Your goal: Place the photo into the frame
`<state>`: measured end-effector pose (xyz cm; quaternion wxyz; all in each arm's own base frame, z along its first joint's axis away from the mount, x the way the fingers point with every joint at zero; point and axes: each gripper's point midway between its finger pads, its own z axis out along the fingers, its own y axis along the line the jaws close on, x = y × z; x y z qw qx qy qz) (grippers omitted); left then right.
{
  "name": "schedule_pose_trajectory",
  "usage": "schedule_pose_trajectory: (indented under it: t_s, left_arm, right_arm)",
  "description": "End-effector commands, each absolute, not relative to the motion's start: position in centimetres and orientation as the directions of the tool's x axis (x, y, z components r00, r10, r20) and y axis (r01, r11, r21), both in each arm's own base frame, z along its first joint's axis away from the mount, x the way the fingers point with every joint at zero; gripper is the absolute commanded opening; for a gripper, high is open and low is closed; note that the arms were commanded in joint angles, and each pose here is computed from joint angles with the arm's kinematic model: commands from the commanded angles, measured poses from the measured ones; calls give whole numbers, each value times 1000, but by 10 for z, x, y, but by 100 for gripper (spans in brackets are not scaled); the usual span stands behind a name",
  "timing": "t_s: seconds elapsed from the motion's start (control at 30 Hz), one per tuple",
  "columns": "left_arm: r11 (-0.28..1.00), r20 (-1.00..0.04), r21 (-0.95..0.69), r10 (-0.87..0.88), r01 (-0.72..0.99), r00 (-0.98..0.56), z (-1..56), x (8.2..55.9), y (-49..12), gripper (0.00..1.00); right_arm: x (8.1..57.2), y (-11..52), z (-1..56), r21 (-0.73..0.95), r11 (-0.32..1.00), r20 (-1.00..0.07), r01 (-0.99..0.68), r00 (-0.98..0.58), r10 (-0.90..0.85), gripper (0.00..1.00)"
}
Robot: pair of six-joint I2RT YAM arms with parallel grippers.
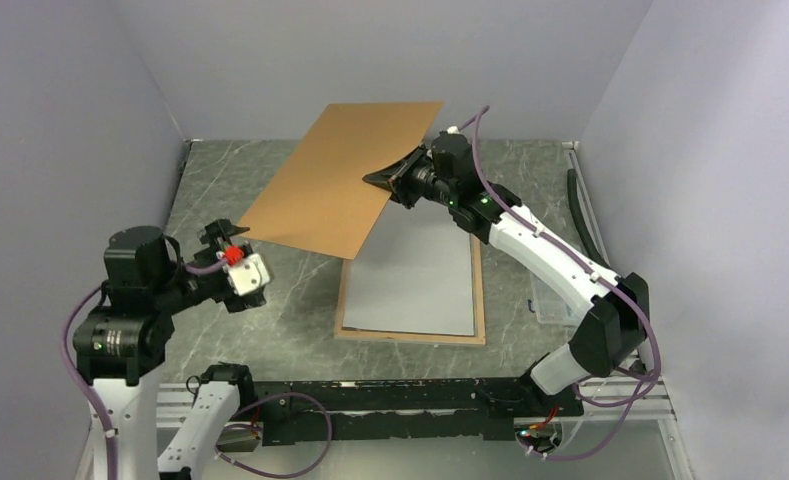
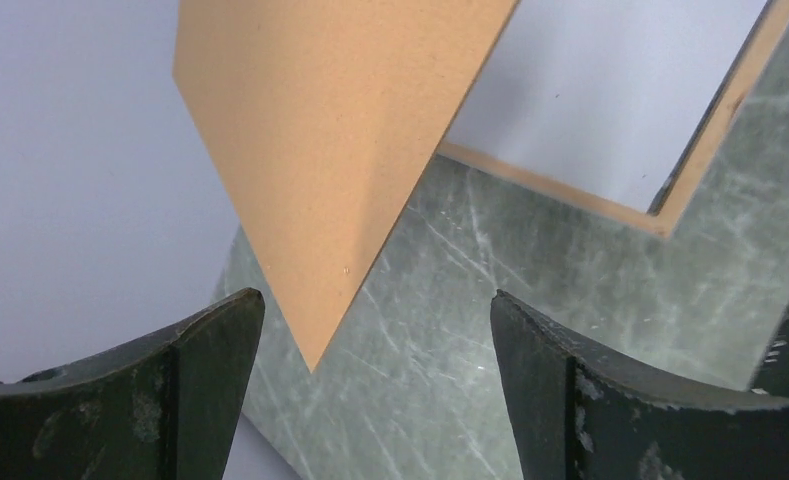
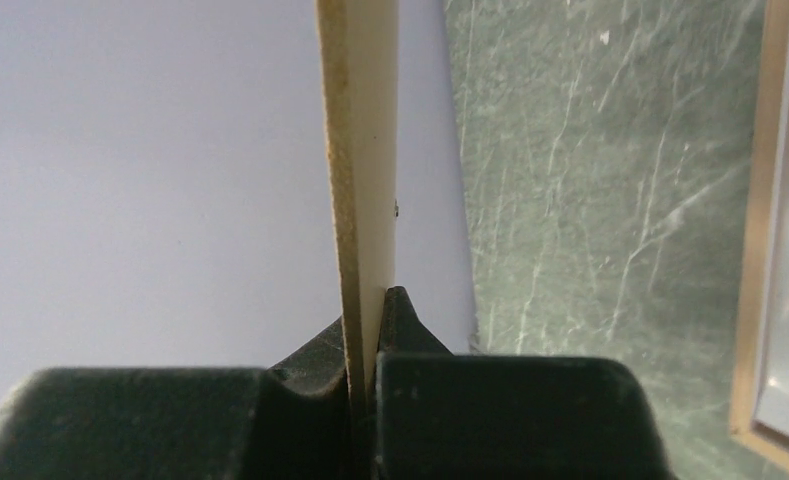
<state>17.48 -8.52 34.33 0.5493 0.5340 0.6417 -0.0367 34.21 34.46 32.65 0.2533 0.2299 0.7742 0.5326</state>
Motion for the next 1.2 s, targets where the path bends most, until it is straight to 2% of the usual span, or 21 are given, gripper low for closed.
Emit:
schedule_pose_trajectory:
  t_s: [0.0, 0.17, 0.27, 0.37, 0.47, 0.57, 0.67, 0.7, 0.77, 0.8, 0.9, 0.97, 1.03, 1.1, 1.17]
  left_arm:
    - [245, -578, 765, 669, 596, 468, 350, 185, -96, 89]
    - [121, -419, 881, 652, 458, 632, 352, 192, -105, 86]
    - [113, -375, 909, 643, 402, 668, 355, 205, -107, 85]
    - [114, -378, 909, 631, 401, 678, 355, 214, -110, 79]
    - [99, -354, 920, 628, 380, 693, 355, 222, -111, 63]
    - [81, -351, 915, 640, 395, 683, 349, 226, -109, 38]
    - [101, -352, 919, 647, 381, 677, 351, 230, -107, 21]
    - [105, -344, 924, 646, 367, 681, 353, 230, -107, 16]
    - [98, -307, 941, 647, 323, 698, 356, 231, -107, 4]
    - [97, -285, 951, 644, 293, 710, 359, 230, -108, 3]
    - [95, -227, 972, 637, 217, 737, 366, 228, -109, 3]
    - [86, -206, 977, 631, 197, 748, 369, 226, -110, 3]
    - [91, -208, 977, 627, 194, 751, 372, 225, -111, 3]
    - [94, -206, 977, 629, 190, 750, 376, 225, -111, 3]
    - [111, -230, 972, 630, 207, 742, 381, 225, -110, 3]
  right_arm:
    - [322, 342, 399, 994, 99, -34, 43, -740, 672, 0]
    - [314, 346, 407, 998, 48, 2, 49, -724, 690, 0]
    - [310, 354, 409, 998, 35, 18, 56, -735, 677, 0]
    - [304, 365, 410, 998, 9, 36, 56, -754, 656, 0]
    - [300, 375, 408, 998, 11, 35, 54, -774, 633, 0]
    - [295, 380, 406, 999, -4, 43, 52, -788, 614, 0]
    - [290, 384, 406, 1000, -2, 26, 31, -803, 596, 0]
    - [287, 385, 406, 1000, 5, 15, 23, -809, 587, 5]
    - [281, 385, 406, 1000, 29, -27, -12, -819, 574, 29]
    - [279, 382, 406, 999, 44, -48, -28, -817, 574, 39]
    - [268, 373, 398, 994, 89, -98, -59, -826, 555, 61]
    - [261, 362, 394, 989, 117, -137, -88, -832, 538, 73]
    - [256, 349, 392, 979, 145, -195, -140, -838, 509, 80]
    - [249, 335, 386, 960, 182, -273, -213, -854, 442, 90]
    - [239, 322, 386, 916, 203, -397, -346, -860, 322, 99]
